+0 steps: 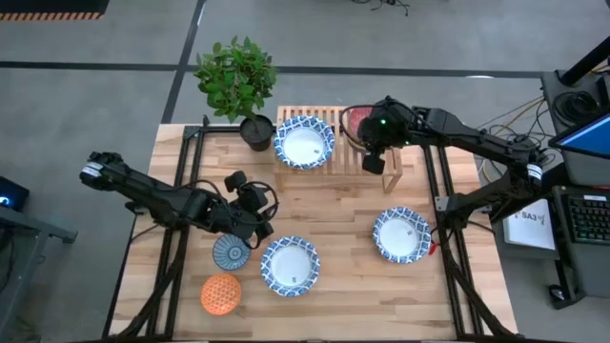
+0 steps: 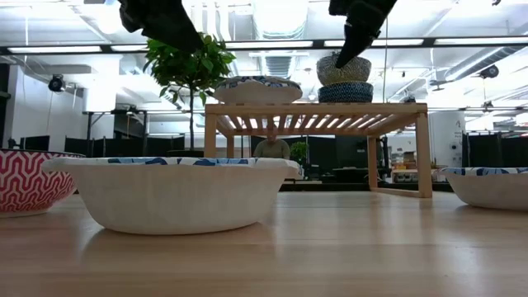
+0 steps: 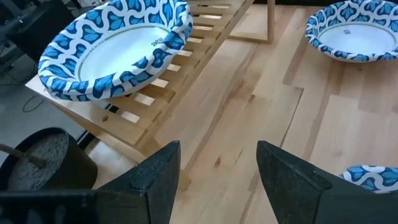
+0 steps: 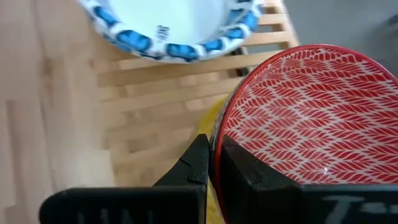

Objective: Place and stack bowls onto a shelf
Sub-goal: Stack the red pattern bowl on top of the yellow bowl on the shelf, then stack the left white blue patterned bowl on top of the other white blue patterned bowl on the shelf

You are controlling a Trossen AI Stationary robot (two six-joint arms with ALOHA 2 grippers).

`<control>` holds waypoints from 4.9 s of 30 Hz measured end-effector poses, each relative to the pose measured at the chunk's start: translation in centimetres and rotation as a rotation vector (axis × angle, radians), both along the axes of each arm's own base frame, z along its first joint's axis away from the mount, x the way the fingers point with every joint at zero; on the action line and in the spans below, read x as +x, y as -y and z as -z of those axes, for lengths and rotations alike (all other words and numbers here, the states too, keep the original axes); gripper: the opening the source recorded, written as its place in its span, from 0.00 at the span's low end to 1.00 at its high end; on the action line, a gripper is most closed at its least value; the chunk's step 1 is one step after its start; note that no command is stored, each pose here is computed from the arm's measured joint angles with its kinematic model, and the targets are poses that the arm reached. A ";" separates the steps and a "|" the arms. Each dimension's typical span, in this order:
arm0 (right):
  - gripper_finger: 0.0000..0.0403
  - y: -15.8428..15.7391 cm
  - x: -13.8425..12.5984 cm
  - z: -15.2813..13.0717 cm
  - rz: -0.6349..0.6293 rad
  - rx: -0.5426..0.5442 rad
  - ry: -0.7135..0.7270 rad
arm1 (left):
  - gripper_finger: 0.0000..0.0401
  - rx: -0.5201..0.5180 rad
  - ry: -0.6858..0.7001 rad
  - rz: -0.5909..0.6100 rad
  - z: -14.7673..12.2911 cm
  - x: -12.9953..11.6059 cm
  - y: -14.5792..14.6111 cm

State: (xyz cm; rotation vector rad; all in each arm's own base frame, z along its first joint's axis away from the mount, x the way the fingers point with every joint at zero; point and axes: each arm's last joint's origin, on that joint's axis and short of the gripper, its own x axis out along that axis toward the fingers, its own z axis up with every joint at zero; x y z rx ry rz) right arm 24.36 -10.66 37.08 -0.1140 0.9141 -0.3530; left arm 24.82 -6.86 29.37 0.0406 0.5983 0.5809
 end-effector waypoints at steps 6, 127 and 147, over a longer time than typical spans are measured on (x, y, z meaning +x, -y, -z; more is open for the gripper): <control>0.03 0.4 1.0 1.0 0.002 0.023 -0.033 | 0.48 -0.001 0.000 -0.001 0.0 0.0 0.0; 0.17 -18.8 6.2 6.8 -0.081 0.502 0.060 | 0.48 -0.263 -0.300 -0.234 6.4 0.3 1.2; 0.26 -20.7 12.9 10.0 -0.011 0.533 -0.095 | 0.48 -0.197 -0.312 -0.172 6.3 -0.1 2.3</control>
